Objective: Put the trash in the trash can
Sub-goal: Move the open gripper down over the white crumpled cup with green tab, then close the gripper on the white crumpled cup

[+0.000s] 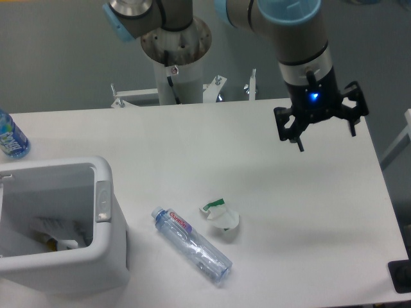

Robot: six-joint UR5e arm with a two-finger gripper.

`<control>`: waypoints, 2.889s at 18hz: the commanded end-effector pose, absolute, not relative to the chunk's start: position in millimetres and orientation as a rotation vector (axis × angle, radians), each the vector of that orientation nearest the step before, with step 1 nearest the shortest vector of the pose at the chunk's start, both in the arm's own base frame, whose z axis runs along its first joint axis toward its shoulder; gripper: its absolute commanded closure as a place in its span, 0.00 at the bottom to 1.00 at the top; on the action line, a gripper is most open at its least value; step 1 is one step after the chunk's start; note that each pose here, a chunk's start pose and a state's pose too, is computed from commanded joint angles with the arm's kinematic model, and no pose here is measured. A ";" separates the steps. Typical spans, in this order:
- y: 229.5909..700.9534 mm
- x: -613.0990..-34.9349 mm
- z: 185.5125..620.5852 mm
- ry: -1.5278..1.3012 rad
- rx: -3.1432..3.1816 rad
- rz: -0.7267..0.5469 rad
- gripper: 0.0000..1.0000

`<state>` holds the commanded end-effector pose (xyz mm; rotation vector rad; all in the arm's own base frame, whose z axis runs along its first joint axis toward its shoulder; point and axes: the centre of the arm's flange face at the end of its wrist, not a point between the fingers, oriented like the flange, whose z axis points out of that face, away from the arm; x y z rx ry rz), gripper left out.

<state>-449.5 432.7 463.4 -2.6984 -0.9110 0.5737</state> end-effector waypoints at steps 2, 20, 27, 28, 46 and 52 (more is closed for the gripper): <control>445.8 -443.6 451.7 -1.073 -2.623 0.513 0.00; 553.2 -389.6 258.8 -1.204 -2.800 0.164 0.00; 556.7 -376.9 231.4 -1.195 -2.854 0.148 0.00; 557.0 -377.4 231.1 -1.195 -2.855 0.150 0.00; 550.4 -376.6 227.2 -1.213 -2.878 0.185 1.00; 531.8 -404.9 281.3 -1.236 -2.765 0.210 1.00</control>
